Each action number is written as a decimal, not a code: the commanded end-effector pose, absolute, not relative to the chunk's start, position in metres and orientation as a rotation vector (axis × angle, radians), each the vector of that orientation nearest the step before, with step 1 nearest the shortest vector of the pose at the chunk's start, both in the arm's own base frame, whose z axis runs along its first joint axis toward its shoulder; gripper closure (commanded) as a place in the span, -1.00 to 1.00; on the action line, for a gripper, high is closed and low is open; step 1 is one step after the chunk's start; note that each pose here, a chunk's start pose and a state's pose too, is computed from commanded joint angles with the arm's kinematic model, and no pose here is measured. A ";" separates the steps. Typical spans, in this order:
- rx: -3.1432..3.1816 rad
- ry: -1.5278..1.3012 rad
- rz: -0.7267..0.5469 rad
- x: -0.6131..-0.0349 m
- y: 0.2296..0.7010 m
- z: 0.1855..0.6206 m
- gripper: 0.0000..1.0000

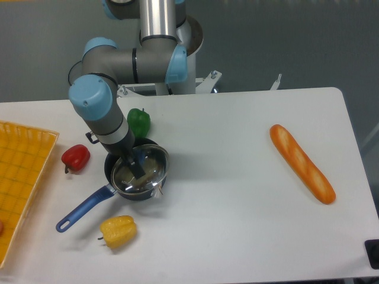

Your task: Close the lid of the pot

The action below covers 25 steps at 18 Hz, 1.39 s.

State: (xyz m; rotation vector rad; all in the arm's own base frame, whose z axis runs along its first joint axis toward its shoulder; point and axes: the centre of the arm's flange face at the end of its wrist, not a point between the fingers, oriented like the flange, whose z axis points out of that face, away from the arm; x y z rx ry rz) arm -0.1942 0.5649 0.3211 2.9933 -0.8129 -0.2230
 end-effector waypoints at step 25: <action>2.977 -1.051 -0.109 -0.315 0.448 0.458 -1.00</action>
